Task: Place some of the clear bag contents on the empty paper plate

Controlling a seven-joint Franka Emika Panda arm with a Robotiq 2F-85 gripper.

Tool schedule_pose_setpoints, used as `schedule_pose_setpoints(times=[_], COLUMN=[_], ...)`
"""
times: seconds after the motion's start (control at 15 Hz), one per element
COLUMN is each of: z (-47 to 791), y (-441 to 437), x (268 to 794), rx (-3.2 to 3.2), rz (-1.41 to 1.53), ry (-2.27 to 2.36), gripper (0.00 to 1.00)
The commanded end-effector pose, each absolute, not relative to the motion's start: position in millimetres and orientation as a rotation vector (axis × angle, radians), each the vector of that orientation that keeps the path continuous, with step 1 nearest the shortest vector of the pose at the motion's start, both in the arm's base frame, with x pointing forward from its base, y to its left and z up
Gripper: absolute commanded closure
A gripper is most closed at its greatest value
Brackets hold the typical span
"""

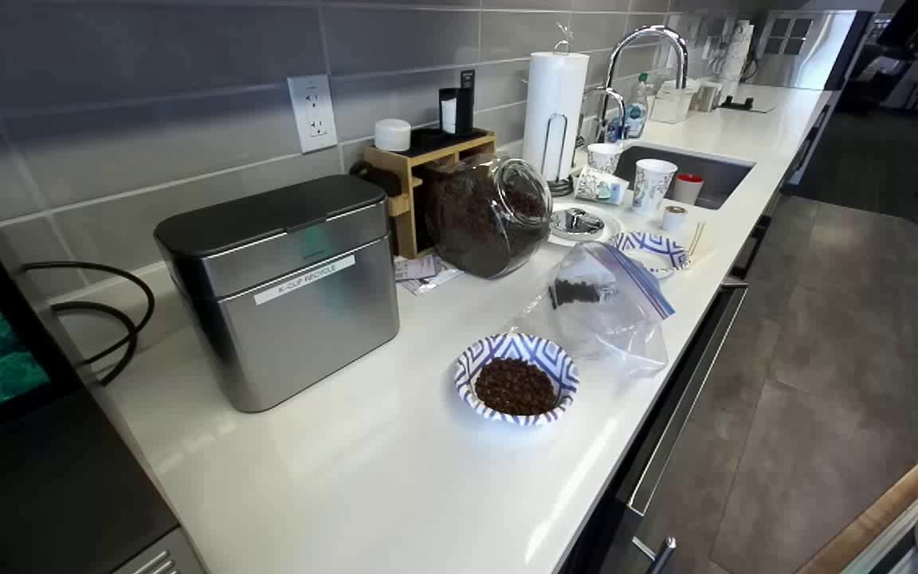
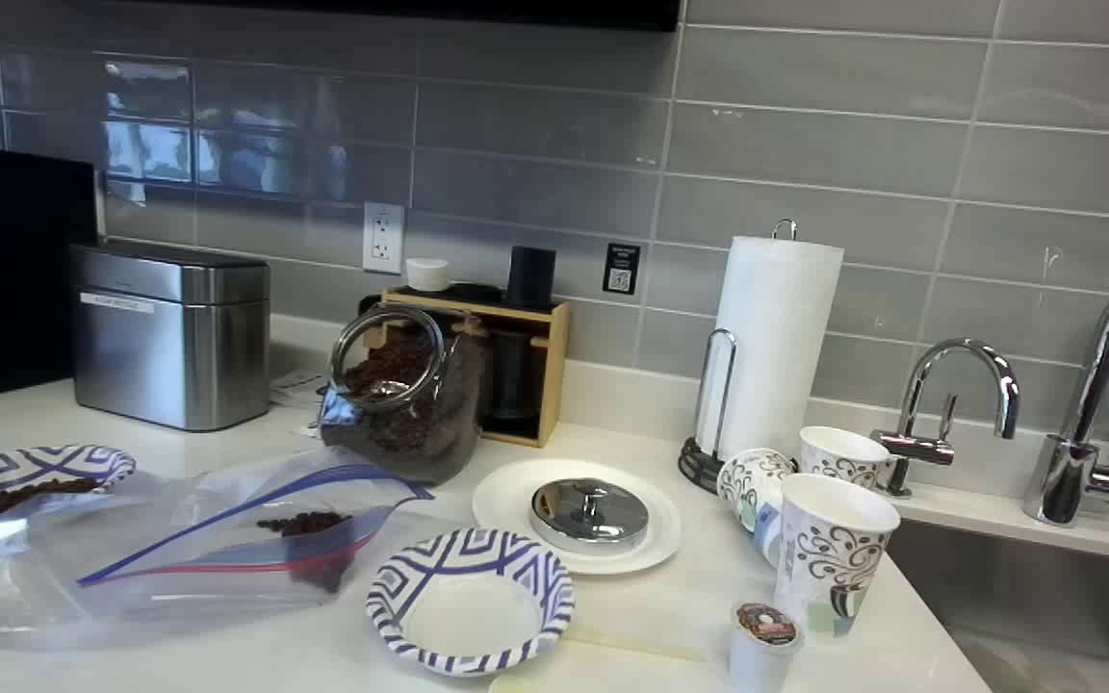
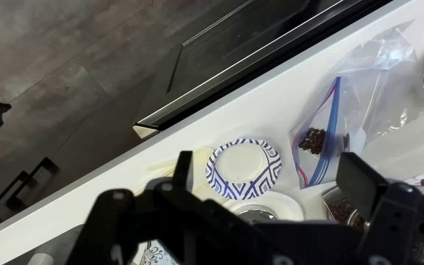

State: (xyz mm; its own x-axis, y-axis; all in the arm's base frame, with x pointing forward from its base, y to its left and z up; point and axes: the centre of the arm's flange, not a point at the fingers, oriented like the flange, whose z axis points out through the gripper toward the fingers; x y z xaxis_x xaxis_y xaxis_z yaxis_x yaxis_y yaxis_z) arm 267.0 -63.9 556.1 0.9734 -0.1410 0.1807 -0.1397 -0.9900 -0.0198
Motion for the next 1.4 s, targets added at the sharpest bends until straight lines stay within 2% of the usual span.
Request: schedule_pose_setpoints(times=[0.0, 0.4, 0.53, 0.93, 1.2, 1.33], z=[556, 552, 511, 435, 407, 390], y=[-64, -63, -60, -50, -45, -40], x=[267, 270, 295, 343, 371, 381], rx=[-3.114, -3.129, -3.134, -2.998, -2.884, -2.850], rz=[-0.286, -0.279, -0.184, -0.428, -0.429, -0.399], ry=[0.221, 0.223, 0.314, 0.465, 0.484, 0.489], gripper=[0.00, 0.00, 0.00, 0.00, 0.00, 0.26])
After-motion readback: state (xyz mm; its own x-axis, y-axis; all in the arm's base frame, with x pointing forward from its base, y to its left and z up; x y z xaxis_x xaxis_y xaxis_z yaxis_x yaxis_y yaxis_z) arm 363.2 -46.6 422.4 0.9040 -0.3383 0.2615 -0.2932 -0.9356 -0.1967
